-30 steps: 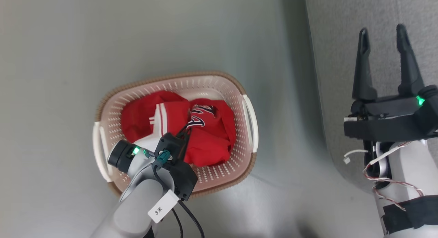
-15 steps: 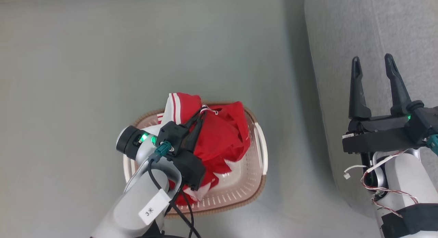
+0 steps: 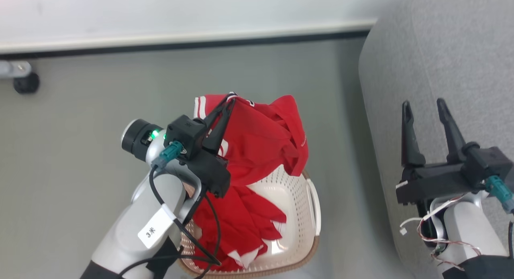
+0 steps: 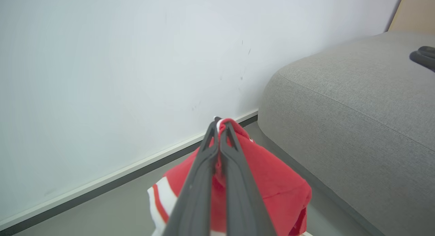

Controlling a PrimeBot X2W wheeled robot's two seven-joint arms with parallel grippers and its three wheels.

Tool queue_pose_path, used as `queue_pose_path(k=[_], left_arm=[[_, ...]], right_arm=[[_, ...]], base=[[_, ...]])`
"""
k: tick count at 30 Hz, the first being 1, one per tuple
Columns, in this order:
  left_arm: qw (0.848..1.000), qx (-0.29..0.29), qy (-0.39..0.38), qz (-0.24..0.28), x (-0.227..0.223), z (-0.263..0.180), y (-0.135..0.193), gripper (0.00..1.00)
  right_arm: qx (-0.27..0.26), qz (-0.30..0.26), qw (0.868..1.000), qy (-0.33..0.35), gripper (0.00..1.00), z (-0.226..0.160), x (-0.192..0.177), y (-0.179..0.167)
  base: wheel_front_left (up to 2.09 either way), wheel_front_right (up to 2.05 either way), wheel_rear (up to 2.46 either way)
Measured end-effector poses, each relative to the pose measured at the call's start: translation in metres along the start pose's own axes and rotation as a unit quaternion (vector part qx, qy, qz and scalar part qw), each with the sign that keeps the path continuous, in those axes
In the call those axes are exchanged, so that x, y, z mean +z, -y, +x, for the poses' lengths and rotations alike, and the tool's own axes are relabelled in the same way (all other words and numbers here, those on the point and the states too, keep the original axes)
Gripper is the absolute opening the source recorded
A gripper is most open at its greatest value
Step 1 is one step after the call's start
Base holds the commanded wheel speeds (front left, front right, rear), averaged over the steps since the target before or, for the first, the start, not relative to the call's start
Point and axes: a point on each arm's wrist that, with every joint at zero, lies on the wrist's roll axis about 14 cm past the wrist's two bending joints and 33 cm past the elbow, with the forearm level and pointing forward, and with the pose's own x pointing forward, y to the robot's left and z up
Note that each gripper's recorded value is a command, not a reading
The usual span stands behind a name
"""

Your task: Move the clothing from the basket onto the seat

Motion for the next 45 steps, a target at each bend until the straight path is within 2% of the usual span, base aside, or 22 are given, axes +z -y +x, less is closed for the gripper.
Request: queue_pose_path(k=[11,18,28,35,45], left_arm=[[0.997,0.005,0.055,0.046,0.067,-0.013,-0.004,0.00],[0.995,0.009,0.084,0.056,0.102,-0.030,0.006,0.00],[0.990,-0.004,0.122,0.075,0.144,-0.055,0.031,0.00],[0.988,-0.012,0.134,0.081,0.158,-0.071,0.046,0.00],[0.988,-0.013,0.132,0.076,0.159,-0.081,0.049,0.00]], right_arm=[[0.030,0.006,0.999,0.009,1.00,-0.024,0.020,-0.021],[0.078,0.005,0.997,0.017,1.00,-0.041,0.036,-0.053],[0.163,-0.007,0.986,-0.012,1.00,-0.080,0.024,-0.108],[0.208,-0.031,0.977,-0.019,1.00,-0.091,0.023,-0.135],[0.264,-0.075,0.962,-0.011,1.00,-0.076,0.034,-0.168]], base=[[0.00,0.00,0.00],[0.00,0.00,0.00],[0.00,0.00,0.00],[0.00,0.00,0.00],[0.00,0.00,0.00]])
